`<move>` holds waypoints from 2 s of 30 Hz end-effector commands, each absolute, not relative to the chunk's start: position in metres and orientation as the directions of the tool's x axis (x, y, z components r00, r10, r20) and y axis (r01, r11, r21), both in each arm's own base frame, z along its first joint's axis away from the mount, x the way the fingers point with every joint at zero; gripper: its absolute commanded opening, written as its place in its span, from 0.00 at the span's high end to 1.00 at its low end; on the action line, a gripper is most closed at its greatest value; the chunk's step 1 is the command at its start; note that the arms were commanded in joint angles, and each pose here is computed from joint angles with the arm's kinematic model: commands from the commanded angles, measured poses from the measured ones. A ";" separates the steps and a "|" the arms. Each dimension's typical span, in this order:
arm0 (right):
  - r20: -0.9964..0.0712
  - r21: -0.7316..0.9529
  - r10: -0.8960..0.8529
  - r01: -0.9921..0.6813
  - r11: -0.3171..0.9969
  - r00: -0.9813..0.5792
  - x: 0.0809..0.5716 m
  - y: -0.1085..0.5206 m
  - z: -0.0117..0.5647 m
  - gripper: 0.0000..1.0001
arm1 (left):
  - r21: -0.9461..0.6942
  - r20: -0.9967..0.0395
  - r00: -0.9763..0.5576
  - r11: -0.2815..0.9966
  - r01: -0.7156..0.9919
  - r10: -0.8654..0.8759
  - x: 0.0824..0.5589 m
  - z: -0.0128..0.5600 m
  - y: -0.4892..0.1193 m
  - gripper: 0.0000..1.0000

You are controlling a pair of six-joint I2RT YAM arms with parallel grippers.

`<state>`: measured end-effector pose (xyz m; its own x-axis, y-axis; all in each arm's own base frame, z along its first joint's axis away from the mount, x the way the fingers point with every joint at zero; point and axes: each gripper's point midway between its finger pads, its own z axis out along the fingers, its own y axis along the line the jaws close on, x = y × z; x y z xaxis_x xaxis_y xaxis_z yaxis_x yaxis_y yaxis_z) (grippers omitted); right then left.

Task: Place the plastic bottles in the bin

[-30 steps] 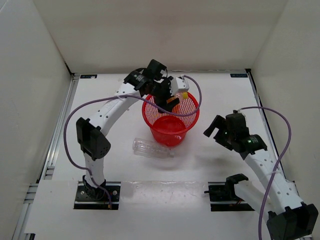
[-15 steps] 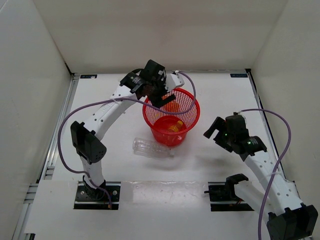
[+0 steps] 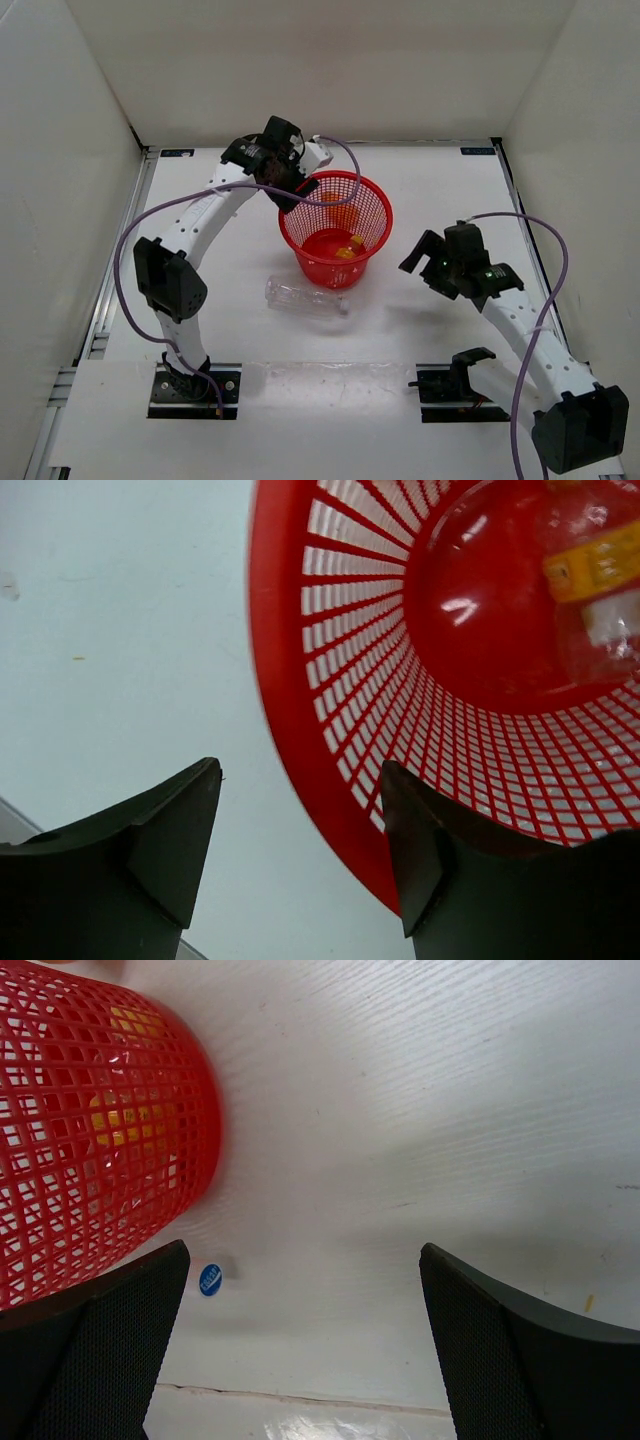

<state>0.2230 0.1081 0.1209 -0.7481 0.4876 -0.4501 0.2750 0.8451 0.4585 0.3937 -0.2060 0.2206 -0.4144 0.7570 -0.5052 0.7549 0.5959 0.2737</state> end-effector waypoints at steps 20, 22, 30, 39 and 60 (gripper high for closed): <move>-0.542 0.453 0.113 -0.176 0.874 -0.833 0.389 0.198 0.154 0.01 | 0.259 -0.451 -0.616 0.755 0.602 0.646 0.403 0.233 -0.089 0.86; -0.538 0.441 0.064 -0.216 0.871 -0.841 0.421 0.214 0.154 0.01 | 0.308 -0.431 -0.645 0.775 0.552 0.631 0.416 0.231 -0.070 0.86; -0.559 0.306 -0.136 -0.356 0.883 -0.818 0.485 0.275 0.124 0.01 | 0.321 -0.424 -0.725 0.839 0.440 0.543 0.435 0.230 -0.015 0.53; -0.440 0.142 -0.290 -0.384 0.912 -0.850 0.436 0.290 0.064 0.01 | 0.285 -0.452 -0.746 0.872 0.399 0.489 0.439 0.231 0.000 0.38; -0.439 0.171 -0.159 -0.255 0.952 -0.885 0.465 0.288 0.050 0.02 | 0.222 -0.552 -0.724 0.910 0.351 0.414 0.416 0.263 0.015 0.00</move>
